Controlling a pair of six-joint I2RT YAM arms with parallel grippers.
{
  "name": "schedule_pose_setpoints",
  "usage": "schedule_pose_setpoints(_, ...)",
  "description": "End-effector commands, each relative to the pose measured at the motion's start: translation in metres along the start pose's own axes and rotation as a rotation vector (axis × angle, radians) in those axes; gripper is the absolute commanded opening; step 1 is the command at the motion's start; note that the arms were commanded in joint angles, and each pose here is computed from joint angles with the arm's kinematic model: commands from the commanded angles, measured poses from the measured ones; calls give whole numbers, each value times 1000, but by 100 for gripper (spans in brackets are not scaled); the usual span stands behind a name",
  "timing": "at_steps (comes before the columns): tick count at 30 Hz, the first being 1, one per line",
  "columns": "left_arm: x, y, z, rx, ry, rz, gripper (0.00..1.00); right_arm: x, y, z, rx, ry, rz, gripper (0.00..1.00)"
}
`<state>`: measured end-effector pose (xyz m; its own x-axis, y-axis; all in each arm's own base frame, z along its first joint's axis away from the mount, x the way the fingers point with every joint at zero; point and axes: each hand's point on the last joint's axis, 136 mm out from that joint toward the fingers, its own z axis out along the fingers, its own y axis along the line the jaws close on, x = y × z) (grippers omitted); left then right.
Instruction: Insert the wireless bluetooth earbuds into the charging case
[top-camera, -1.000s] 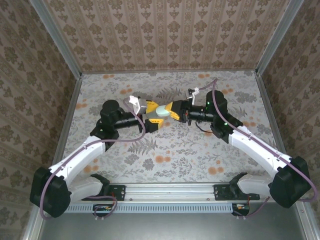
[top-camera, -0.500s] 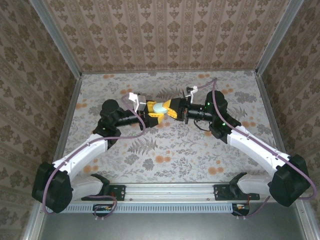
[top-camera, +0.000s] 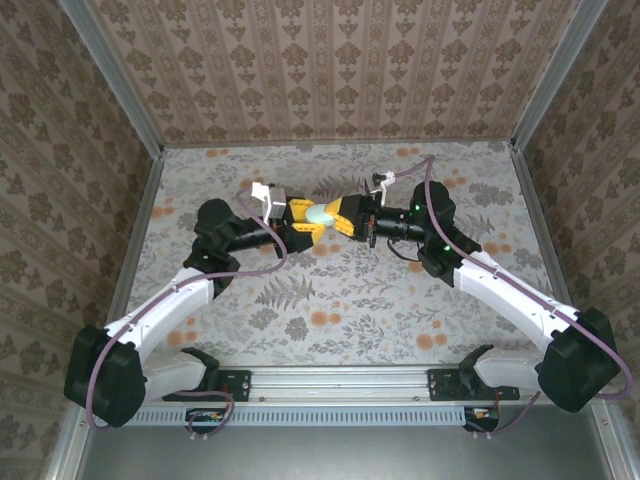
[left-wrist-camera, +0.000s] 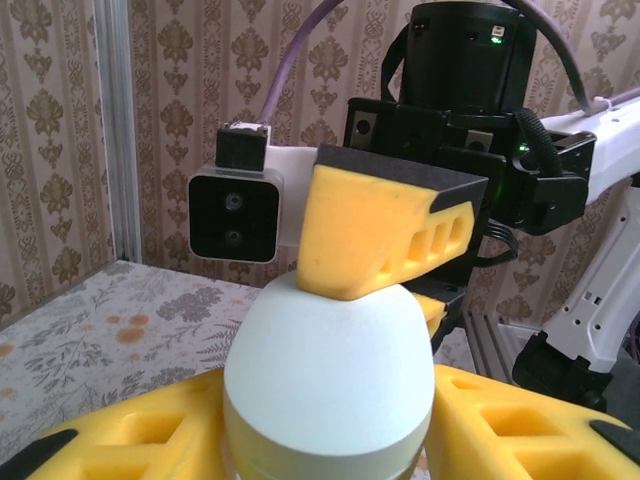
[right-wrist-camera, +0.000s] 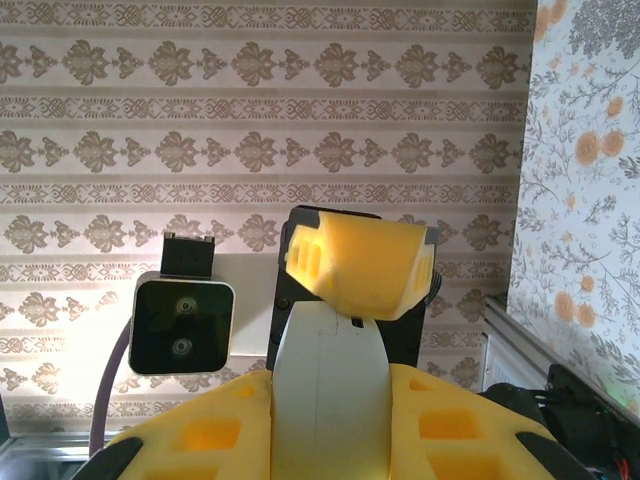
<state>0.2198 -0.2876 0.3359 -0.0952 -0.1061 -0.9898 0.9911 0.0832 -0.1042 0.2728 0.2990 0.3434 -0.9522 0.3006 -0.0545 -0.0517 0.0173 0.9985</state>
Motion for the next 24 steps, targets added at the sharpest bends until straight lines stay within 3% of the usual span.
schedule_pose_setpoints(1, -9, -8, -2, 39, -20, 17, 45, 7, 3, 1, -25, 38, 6, 17)
schedule_pose_setpoints(4, -8, -8, -2, 39, -16, 17, 42, 7, 4, 1, -28, 41, 11, 18)
schedule_pose_setpoints(10, -7, -7, -2, 34, -10, 13, 54, 7, 6, 0, -37, 35, 12, 18)
schedule_pose_setpoints(14, -6, -8, -2, 38, -6, 11, 55, 7, 8, 0, -41, 36, 10, 18)
schedule_pose_setpoints(21, -8, -8, -2, 41, -10, 17, 39, 10, 8, 2, -35, 49, 7, 18)
schedule_pose_setpoints(24, -10, -9, -3, 39, -15, 24, 32, 13, 4, 3, -16, 62, 1, 23)
